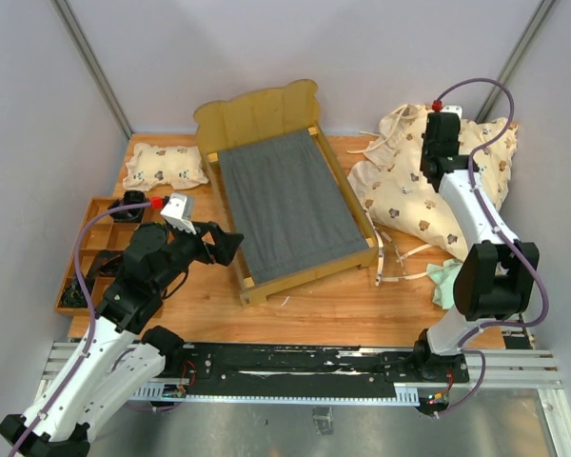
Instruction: Set up the pet bed
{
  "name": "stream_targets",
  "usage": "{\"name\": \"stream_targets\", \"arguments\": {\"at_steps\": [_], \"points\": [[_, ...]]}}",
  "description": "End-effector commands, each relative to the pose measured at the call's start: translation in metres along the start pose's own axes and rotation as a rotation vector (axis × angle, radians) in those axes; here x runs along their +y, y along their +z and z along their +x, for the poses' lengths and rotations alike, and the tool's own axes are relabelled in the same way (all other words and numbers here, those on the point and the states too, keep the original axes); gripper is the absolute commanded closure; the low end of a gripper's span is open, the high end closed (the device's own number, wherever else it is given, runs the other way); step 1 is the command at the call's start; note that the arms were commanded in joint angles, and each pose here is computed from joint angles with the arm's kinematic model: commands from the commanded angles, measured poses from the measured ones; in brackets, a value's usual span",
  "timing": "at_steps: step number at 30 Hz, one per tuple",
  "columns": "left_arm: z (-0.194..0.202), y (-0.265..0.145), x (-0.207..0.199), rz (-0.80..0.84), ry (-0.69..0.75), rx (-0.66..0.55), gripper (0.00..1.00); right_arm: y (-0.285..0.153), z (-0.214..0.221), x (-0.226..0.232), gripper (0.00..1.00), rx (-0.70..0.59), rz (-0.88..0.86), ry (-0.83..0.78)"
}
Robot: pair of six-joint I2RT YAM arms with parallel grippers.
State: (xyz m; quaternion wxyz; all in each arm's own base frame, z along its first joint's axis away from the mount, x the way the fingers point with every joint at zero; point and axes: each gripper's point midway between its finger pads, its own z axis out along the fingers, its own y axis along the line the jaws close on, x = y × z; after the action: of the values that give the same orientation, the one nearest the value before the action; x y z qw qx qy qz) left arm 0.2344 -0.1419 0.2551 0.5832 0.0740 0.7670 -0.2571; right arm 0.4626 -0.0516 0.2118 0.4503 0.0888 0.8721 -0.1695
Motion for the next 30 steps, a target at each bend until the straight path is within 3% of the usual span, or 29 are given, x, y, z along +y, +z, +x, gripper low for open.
{"name": "stream_targets", "arguments": {"at_steps": [1, 3, 4, 14, 16, 18, 20, 22, 23, 30], "points": [[-0.002, -0.001, -0.001, 0.007, 0.019, -0.017, 0.01, 0.003, 0.036, -0.005, 0.49, 0.084, 0.082, 0.004], [-0.001, -0.001, -0.002, 0.012, 0.018, -0.015, 0.01, 0.002, 0.051, -0.013, 0.31, 0.129, 0.127, 0.019], [0.0, -0.001, -0.002, 0.013, 0.018, -0.014, 0.01, 0.002, 0.057, -0.014, 0.27, 0.142, 0.132, 0.03], [0.002, 0.0, -0.002, 0.017, 0.019, -0.005, 0.01, 0.038, 0.122, 0.0, 0.23, 0.312, 0.105, 0.02], [0.002, 0.0, -0.002, 0.015, 0.019, -0.005, 0.01, 0.046, 0.139, 0.009, 0.28, 0.362, 0.071, 0.0], [0.002, -0.001, -0.001, 0.011, 0.02, -0.008, 0.01, 0.047, 0.152, 0.012, 0.39, 0.411, 0.055, -0.035], [0.001, -0.002, 0.0, 0.008, 0.02, -0.01, 0.01, 0.044, 0.156, 0.008, 0.6, 0.42, 0.062, -0.055], [0.0, -0.003, 0.0, 0.007, 0.022, -0.016, 0.01, 0.039, 0.147, 0.005, 0.91, 0.388, 0.062, -0.047], [0.0, -0.003, 0.0, 0.006, 0.024, -0.02, 0.01, 0.036, 0.14, 0.003, 0.98, 0.369, 0.063, -0.04], [0.0, -0.004, 0.001, -0.001, 0.023, -0.021, 0.01, -0.003, 0.085, -0.013, 1.0, 0.203, 0.09, -0.067]]}}
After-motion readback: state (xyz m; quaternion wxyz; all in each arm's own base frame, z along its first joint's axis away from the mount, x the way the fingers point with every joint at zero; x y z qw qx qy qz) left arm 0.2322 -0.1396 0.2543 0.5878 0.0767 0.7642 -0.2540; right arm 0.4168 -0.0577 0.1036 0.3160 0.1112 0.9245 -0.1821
